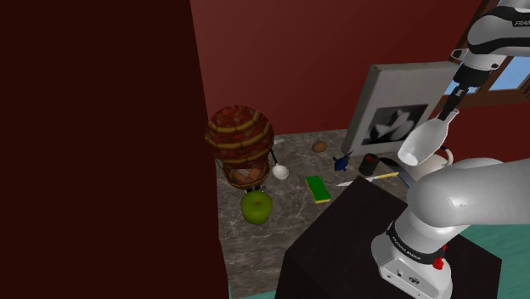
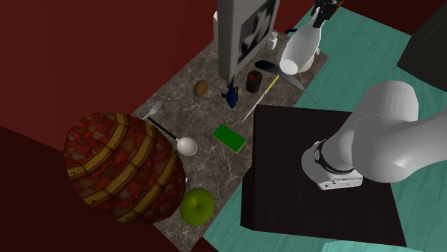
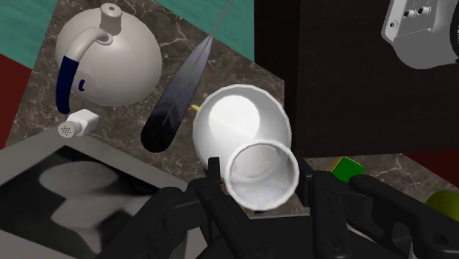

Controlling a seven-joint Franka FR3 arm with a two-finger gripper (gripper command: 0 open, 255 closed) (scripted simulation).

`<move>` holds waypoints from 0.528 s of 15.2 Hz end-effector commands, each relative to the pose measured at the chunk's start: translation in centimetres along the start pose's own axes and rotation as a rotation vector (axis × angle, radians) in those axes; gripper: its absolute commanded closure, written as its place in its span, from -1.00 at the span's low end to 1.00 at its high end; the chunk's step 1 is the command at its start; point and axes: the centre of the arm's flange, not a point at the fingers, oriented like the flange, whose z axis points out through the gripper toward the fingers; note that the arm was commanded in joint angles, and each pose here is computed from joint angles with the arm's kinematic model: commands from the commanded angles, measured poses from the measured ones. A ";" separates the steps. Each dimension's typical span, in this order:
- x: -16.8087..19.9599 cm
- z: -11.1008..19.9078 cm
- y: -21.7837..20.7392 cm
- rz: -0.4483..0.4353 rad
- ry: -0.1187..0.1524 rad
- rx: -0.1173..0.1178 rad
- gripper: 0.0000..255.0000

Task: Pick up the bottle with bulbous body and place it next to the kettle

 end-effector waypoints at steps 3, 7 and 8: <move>-0.1 2.1 0.0 0.000 0.001 -0.001 1.00; -0.1 4.3 0.0 0.000 0.001 -0.001 1.00; -0.1 4.8 0.0 0.000 0.001 -0.001 1.00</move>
